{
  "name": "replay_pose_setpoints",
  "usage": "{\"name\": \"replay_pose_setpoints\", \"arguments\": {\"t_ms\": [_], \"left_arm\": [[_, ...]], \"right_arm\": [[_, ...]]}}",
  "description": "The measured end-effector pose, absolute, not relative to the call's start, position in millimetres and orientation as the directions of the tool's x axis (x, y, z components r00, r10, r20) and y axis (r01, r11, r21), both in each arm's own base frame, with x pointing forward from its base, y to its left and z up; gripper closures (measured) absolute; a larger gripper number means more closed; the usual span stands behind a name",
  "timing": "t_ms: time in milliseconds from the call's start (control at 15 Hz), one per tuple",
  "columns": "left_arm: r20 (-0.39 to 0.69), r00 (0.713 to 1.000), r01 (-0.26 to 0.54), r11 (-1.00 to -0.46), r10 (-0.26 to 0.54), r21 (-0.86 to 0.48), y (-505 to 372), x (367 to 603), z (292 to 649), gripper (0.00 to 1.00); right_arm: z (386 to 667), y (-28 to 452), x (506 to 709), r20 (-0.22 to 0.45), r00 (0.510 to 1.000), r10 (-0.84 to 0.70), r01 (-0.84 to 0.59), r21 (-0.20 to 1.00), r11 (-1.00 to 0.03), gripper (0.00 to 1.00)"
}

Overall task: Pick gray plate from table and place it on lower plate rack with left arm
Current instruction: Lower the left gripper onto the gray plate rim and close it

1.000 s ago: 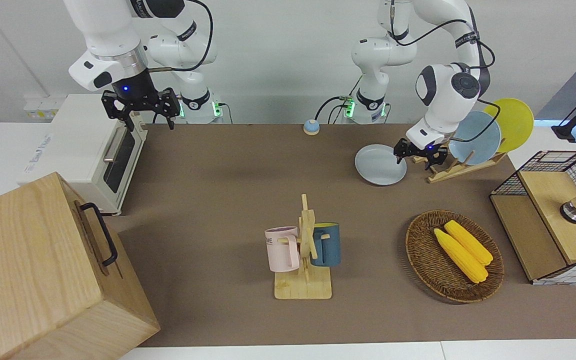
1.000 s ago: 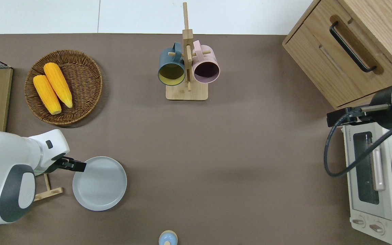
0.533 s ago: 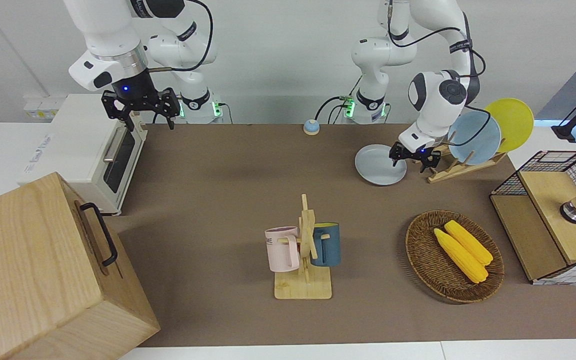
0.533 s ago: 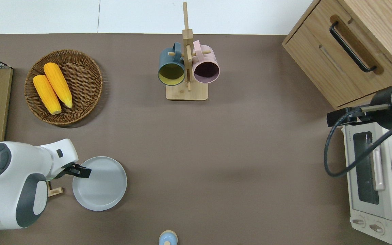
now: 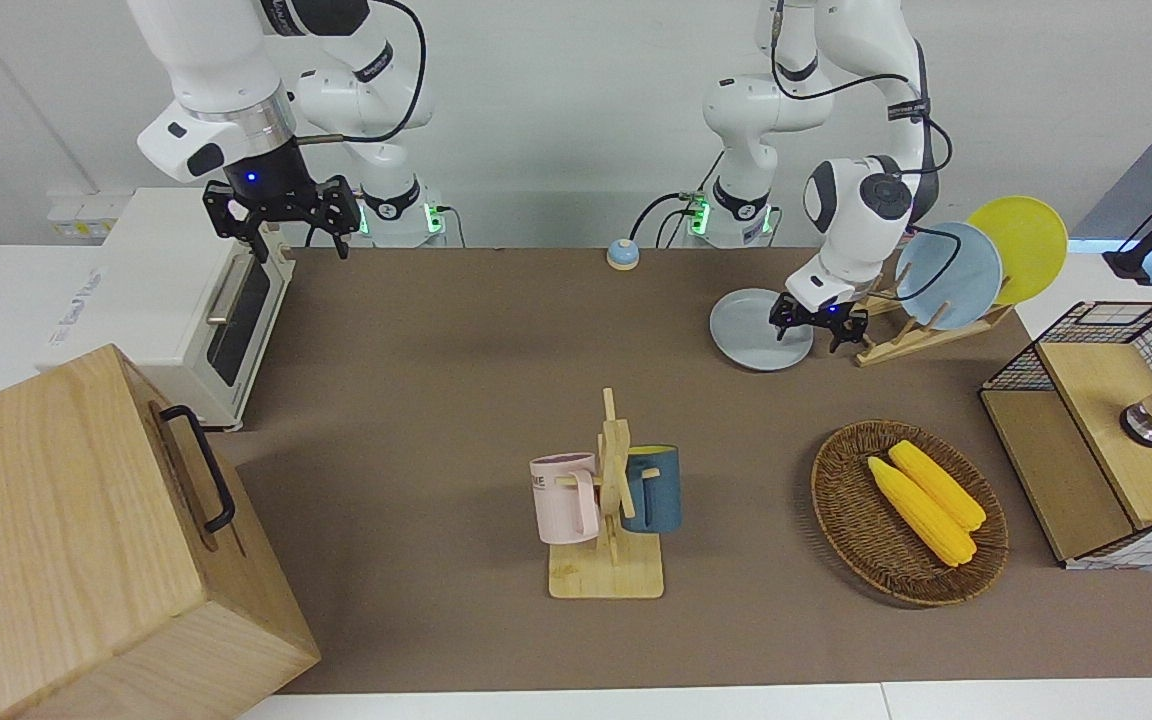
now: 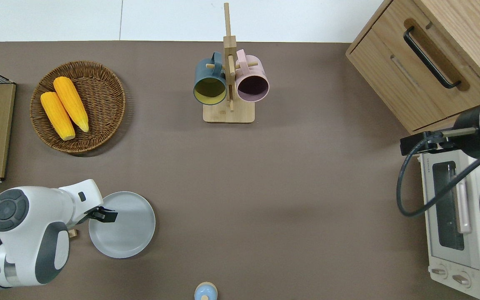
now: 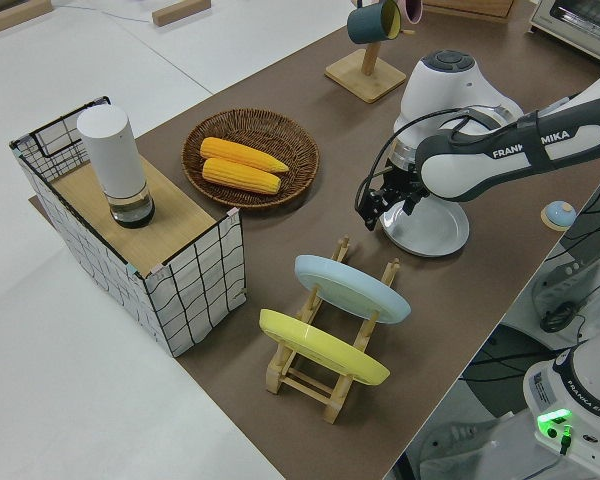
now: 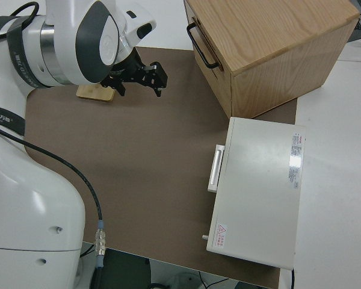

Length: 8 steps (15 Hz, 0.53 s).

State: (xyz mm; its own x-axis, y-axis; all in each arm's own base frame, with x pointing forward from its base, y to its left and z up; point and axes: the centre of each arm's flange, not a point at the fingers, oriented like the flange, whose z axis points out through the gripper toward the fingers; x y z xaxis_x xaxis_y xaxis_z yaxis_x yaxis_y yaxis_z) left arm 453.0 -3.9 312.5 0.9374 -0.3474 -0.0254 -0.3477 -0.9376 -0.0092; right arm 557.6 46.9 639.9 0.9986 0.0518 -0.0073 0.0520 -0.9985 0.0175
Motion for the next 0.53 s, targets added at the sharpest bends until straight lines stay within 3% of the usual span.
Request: {"name": "replay_pose_setpoints", "arguments": {"t_ms": [533], "left_arm": [[-0.030,0.937,-0.349,-0.937,-0.349,-0.004,-4,454,294,0.01]], "right_arm": [[640,47,558,-0.007,0.999,0.052,0.052,0.017,-0.998,0.01]]}}
